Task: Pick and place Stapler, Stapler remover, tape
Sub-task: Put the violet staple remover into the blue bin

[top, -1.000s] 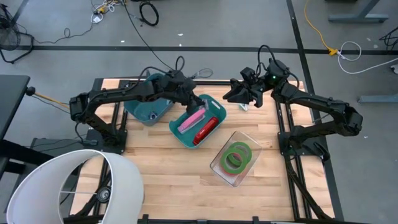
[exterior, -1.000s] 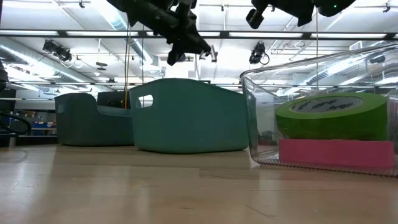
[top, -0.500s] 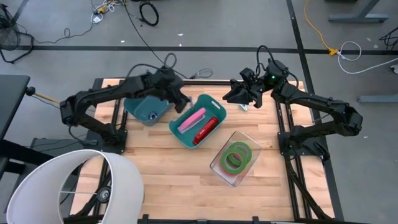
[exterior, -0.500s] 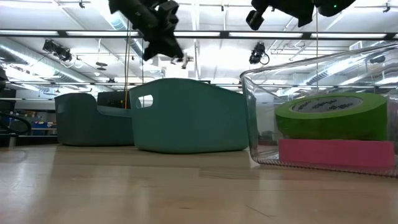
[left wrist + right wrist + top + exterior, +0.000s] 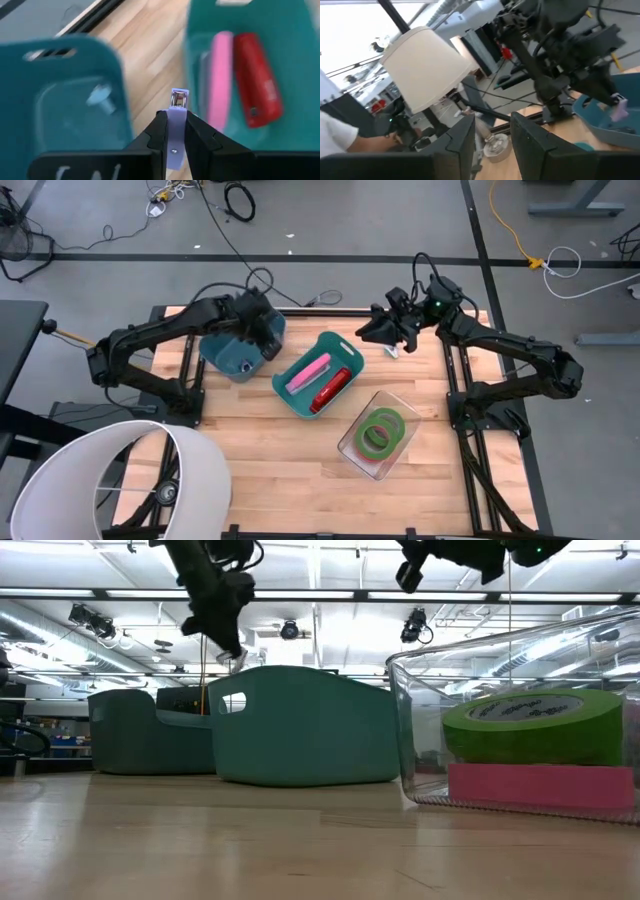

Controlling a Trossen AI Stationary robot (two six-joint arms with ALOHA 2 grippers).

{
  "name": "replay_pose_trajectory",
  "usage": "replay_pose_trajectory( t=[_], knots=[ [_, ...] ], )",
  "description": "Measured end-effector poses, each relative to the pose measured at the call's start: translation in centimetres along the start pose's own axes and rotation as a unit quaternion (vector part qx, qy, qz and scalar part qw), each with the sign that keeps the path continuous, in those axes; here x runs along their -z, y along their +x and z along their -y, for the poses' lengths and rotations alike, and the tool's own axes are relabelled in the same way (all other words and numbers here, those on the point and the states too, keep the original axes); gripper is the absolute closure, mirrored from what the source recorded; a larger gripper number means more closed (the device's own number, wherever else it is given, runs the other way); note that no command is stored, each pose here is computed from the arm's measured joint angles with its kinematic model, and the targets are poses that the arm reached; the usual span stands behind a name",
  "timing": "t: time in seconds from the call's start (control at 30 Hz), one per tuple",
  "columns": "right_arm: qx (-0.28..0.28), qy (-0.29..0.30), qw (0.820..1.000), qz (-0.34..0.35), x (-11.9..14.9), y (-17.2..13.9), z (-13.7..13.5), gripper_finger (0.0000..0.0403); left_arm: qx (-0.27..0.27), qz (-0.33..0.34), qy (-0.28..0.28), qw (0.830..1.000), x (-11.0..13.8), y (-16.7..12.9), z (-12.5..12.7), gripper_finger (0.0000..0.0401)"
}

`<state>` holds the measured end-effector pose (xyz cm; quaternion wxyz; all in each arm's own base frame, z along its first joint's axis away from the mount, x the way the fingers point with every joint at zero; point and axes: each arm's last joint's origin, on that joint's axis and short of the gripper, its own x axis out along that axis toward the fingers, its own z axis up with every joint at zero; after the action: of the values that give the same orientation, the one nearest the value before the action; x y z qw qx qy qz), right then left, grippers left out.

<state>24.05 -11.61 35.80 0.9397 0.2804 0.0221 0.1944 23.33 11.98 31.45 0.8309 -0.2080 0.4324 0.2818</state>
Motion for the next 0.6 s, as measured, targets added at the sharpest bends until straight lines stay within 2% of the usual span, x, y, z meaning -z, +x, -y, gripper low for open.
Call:
replay_pose_trajectory(
  t=[0.23, 0.43, 0.6],
  knots=[
    [0.042, 0.013, 0.999, 0.004, 0.2, -0.4, 0.7, 0.028, -0.069, -0.051, -0.019, 0.996, 1.6, 0.8, -0.7, 0.0353],
    [0.077, 0.03, 0.997, 0.004, 0.4, -0.8, 1.4, 0.028, -0.098, -0.075, -0.023, 0.992, 2.6, 1.5, -1.1, 0.0353],
    [0.094, 0.035, 0.995, 0.004, 0.5, -1.0, 1.6, 0.028, -0.144, -0.096, -0.018, 0.985, 3.9, 2.5, -1.6, 0.0353]
  ],
)
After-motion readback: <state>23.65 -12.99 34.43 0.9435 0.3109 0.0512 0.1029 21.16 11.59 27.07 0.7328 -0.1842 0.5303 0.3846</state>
